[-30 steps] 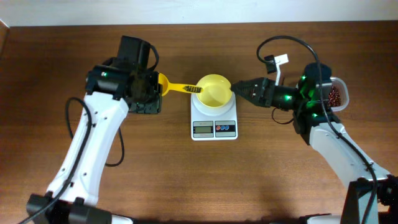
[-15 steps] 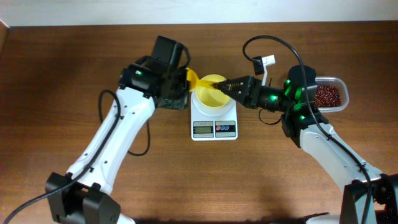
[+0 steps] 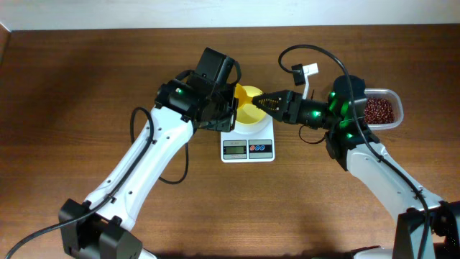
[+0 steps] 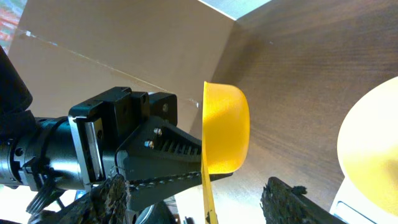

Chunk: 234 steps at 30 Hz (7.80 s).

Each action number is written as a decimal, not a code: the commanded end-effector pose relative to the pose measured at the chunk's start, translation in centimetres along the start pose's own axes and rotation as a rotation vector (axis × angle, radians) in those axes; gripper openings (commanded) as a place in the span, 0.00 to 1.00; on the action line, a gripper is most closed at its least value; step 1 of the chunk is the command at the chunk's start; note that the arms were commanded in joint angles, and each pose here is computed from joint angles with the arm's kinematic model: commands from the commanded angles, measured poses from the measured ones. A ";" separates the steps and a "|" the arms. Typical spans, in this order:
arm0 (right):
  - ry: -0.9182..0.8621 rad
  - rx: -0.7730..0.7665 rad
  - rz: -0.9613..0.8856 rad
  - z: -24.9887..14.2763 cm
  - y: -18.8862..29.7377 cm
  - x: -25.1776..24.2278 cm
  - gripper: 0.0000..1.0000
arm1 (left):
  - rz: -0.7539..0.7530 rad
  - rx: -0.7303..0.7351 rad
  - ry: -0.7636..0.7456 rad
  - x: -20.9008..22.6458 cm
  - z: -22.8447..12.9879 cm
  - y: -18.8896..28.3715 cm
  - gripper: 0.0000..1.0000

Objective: Scoop item into bowl and weigh 50g on scale
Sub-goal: 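Grasp the scoop's cup rim with the right gripper above the bowl, then open the left gripper and pull the scoop rightward with the right gripper, then move the left gripper down to the scale's front buttons, then press the scale's tare button with the left gripper fingertip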

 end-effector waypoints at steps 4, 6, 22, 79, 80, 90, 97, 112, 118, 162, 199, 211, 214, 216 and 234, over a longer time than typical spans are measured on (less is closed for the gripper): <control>0.029 -0.086 -0.066 1.6 -0.4 -0.7 0.68 | -0.032 0.019 0.108 -0.8 -0.6 0.2 0.00; 0.034 -0.090 -0.076 1.3 -1.1 -0.5 0.69 | -0.055 0.028 0.104 -1.4 -0.7 0.3 0.00; 0.066 -0.142 -0.110 1.6 -2.2 -0.3 0.37 | -0.014 0.012 0.110 -0.8 -0.4 -1.2 0.00; 0.417 -0.316 -0.490 5.5 8.8 0.0 0.04 | 0.034 -0.162 -0.710 0.5 4.4 4.1 0.99; 0.411 -0.339 -0.514 5.9 9.8 -0.1 0.04 | 0.051 -0.160 -0.709 0.8 4.5 4.0 0.99; 0.287 -0.369 -0.634 6.1 14.0 -3.2 0.04 | 0.178 -0.139 -0.794 4.6 2.5 2.7 0.00; 0.266 -0.355 -0.641 5.6 14.0 -3.6 0.04 | 0.192 -0.270 -0.938 5.4 0.5 2.2 0.00; 0.229 -0.348 -0.696 5.1 14.5 -4.7 0.04 | 0.401 -0.272 -1.003 8.2 0.0 -8.1 0.00; 0.203 -0.333 -0.712 4.9 14.4 -5.8 0.04 | 0.350 -0.253 -1.046 8.2 -2.2 -8.6 0.00; 0.168 -0.308 -0.723 4.2 14.3 -6.5 0.04 | 0.316 -0.610 -1.006 10.9 -2.7 -15.2 0.00; 0.168 -0.309 -0.723 4.2 14.3 -6.5 0.04 | 0.271 -0.731 -1.019 9.8 -1.3 -16.1 0.00; 0.168 -0.309 -0.723 4.2 14.3 -6.5 0.04 | 0.284 -0.725 -1.021 10.1 -1.3 -16.1 0.00; 0.167 -0.308 -0.723 4.2 14.3 -6.5 0.04 | 0.289 -0.714 -1.020 10.2 -1.3 -16.2 0.00; 0.167 -0.308 -0.723 4.2 14.3 -6.5 0.04 | 0.293 -0.715 -1.021 10.3 -1.3 -16.3 0.00; 0.167 -0.308 -0.723 4.2 14.3 -6.5 0.04 | 0.311 -0.683 -1.018 10.9 -1.4 -16.9 0.00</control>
Point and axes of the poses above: each gripper's point midway between its finger pads, its own y axis back along the fingers, its own x axis along the line the jaws close on, z = x × y, the point moved 1 cm from there along y, back along the fingers, and after that the axes turned 2 degrees about y, right-handed, at the moved point
